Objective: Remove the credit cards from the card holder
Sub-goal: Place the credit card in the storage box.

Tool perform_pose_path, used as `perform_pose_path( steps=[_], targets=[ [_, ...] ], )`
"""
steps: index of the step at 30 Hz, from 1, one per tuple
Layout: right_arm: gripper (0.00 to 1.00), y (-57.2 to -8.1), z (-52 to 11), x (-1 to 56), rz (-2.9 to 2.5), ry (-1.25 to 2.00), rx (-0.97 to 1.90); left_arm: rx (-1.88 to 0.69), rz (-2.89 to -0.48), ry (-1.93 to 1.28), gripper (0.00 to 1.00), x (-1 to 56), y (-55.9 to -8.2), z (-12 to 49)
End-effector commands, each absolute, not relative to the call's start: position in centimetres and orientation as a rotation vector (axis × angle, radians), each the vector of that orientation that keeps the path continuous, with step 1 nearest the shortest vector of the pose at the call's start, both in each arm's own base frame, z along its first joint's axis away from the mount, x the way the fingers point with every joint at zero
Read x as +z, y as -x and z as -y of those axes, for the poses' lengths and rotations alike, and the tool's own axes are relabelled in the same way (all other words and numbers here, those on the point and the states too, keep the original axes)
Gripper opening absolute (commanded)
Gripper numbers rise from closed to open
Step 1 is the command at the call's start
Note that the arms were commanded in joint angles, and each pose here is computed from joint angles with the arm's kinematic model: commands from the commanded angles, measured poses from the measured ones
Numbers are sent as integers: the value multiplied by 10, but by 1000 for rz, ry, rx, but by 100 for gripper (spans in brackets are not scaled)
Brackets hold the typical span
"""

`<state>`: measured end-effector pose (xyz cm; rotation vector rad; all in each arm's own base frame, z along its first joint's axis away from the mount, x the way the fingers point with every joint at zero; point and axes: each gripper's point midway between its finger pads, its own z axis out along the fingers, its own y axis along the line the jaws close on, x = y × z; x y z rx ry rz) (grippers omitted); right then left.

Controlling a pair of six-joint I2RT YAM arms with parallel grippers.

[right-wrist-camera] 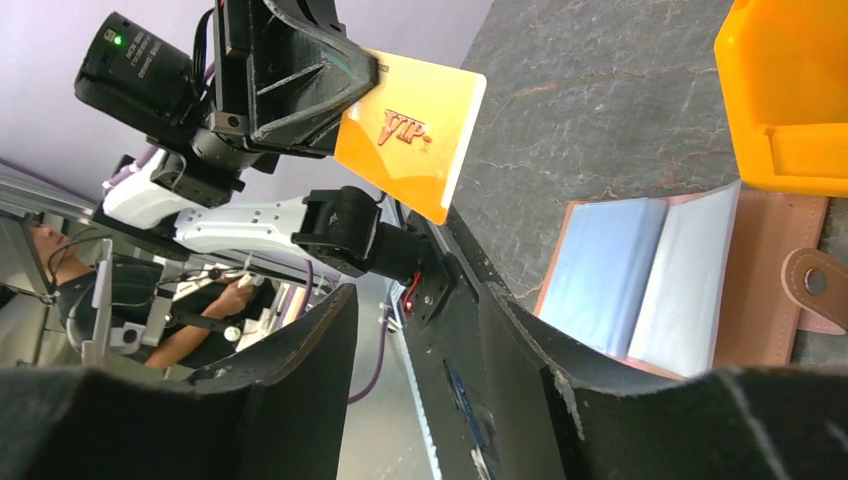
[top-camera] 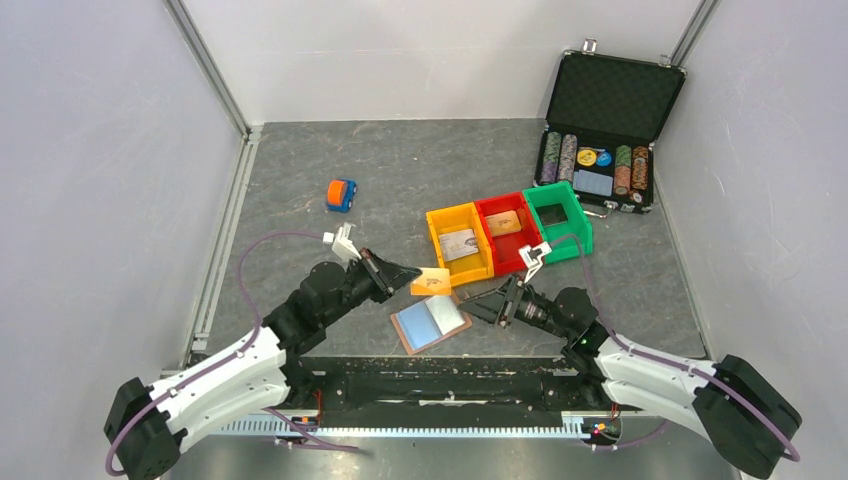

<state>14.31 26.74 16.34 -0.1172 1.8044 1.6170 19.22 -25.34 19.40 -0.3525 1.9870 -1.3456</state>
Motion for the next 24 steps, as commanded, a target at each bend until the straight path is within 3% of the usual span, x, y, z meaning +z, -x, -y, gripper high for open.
perform_pose_path(
  steps=[1,13,24],
  targets=[
    [49,-147,-270,188,-1702,57,1707,-1462,-1840,452,2,226,-203,255],
    [50,-152,-276,195,-1679,-14,1797,-1549,-1850,475,2,213,-199,264],
    [29,-162,-283,197,-1681,-44,1801,-1584,-1851,471,2,207,-194,265]
  ],
)
